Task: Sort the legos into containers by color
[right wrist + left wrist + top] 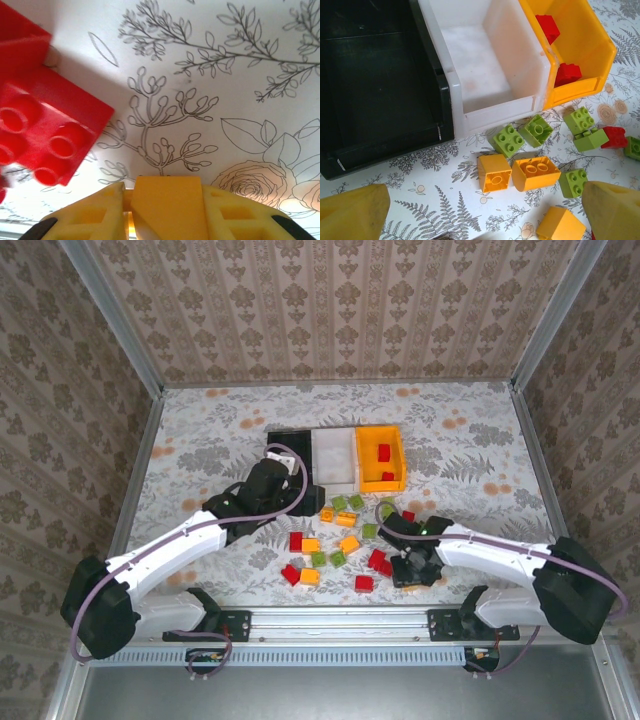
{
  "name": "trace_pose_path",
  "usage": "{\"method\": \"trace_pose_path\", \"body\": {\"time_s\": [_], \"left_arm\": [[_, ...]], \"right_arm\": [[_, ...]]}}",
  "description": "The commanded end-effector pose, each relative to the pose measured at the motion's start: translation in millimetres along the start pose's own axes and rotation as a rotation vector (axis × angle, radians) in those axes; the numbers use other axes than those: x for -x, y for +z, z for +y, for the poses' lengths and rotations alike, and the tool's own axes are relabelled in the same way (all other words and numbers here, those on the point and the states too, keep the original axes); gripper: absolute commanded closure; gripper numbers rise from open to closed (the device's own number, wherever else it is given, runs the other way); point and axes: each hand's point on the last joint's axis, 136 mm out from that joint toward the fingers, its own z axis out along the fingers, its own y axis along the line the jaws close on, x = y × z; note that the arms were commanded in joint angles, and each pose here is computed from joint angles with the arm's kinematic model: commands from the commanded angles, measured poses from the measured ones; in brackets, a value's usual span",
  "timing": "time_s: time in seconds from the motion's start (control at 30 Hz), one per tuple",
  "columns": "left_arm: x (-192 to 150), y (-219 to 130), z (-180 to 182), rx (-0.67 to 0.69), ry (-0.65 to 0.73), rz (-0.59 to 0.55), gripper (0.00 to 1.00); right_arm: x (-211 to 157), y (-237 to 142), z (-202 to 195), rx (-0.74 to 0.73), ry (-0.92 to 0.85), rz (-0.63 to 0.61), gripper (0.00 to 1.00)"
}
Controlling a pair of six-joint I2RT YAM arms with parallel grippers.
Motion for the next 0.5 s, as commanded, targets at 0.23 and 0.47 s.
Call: {"method": "trace_pose_path", "body": {"time_s": [0.23, 0.47], "left_arm": [[0, -6, 17, 0.053, -0.033, -0.026, 0.00], [-8, -24, 36, 0.091, -0.050, -0.058, 0.00]], "right_arm": [[81, -92, 44, 0.149, -0.030, -0.318, 0.72], [210, -134, 121, 0.302, 0.005, -0.548, 0.71]]}}
